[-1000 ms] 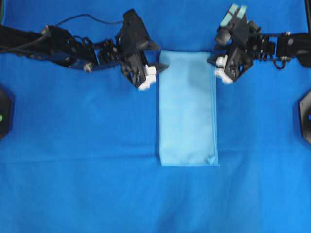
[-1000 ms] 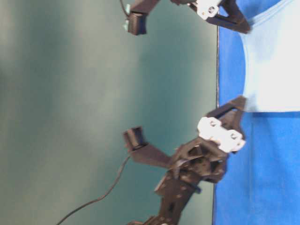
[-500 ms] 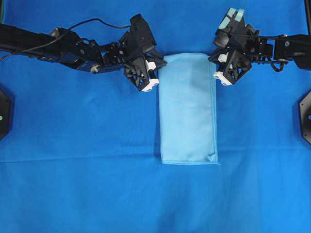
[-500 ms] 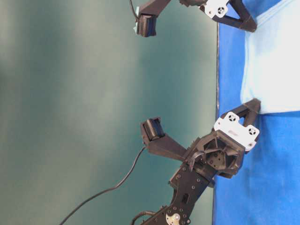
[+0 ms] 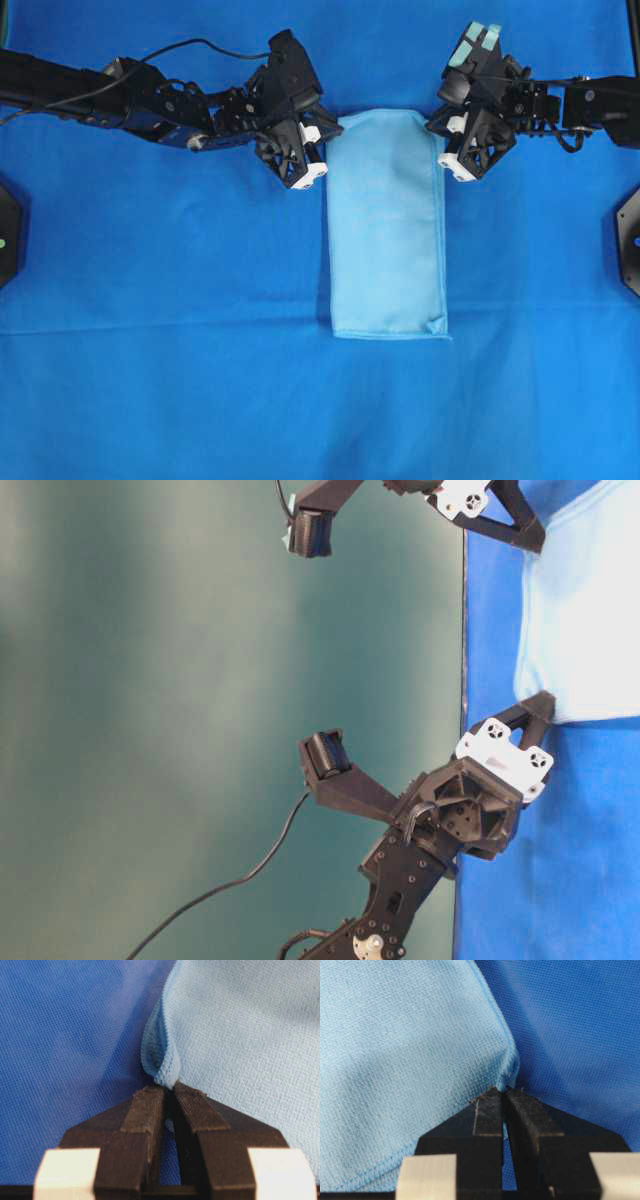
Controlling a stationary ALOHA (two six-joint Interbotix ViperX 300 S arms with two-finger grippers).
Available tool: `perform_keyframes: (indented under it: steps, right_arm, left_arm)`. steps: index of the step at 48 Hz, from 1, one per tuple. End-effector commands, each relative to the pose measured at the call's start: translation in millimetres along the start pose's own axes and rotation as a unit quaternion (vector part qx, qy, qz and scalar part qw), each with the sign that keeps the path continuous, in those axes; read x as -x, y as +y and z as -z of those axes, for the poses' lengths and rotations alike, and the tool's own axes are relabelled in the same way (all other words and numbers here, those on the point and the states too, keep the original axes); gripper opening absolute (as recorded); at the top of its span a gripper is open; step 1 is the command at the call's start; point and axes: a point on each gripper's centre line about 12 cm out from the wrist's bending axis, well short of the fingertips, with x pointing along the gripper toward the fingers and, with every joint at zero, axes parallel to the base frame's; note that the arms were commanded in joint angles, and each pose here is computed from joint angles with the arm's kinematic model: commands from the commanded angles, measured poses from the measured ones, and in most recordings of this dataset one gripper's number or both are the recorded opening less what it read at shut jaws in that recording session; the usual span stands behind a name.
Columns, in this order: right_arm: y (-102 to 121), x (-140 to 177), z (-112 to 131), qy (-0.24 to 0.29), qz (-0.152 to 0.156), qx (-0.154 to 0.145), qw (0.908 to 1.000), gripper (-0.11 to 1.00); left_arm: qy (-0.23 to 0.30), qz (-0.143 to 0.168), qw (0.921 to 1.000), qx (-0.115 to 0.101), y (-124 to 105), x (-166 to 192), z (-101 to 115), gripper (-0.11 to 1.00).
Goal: Fold the light blue towel.
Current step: 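Fold the top half down onto the bottom half with both grippers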
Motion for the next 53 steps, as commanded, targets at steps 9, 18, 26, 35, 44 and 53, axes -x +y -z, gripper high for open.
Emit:
perform_keyframes:
  steps: [9,18,26,35,44,53]
  right_arm:
    - [2,29,-22,-0.027,0.017,0.007,0.9995,0.03]
    - [3,38,-27,-0.039,0.019,0.011,0.9990,0.03]
    - [10,38,-27,-0.038,0.011,0.016,0.9991,0.03]
    - [36,44,-23,-0.031,-0.013,0.025,0.9991,0.03]
    - [71,52,-9,0.002,-0.039,0.041,0.9984,0.03]
    - [111,59,11,0.041,-0.070,0.054,0.9952,0.03]
  left_arm:
    - [-0.051,-0.002,0.9985,-0.021,2,28,-48,0.03]
    - [-0.039,-0.002,0.9989,-0.027,2,28,-45,0.03]
    - [-0.037,0.003,0.9989,-0.030,-3,30,-43,0.03]
    - [-0.038,0.021,0.9979,-0.048,-22,35,-42,0.03]
    - [-0.026,0.055,0.9946,-0.084,-58,43,-27,0.03]
    - [-0.013,0.105,0.9867,-0.123,-108,53,-8,0.03]
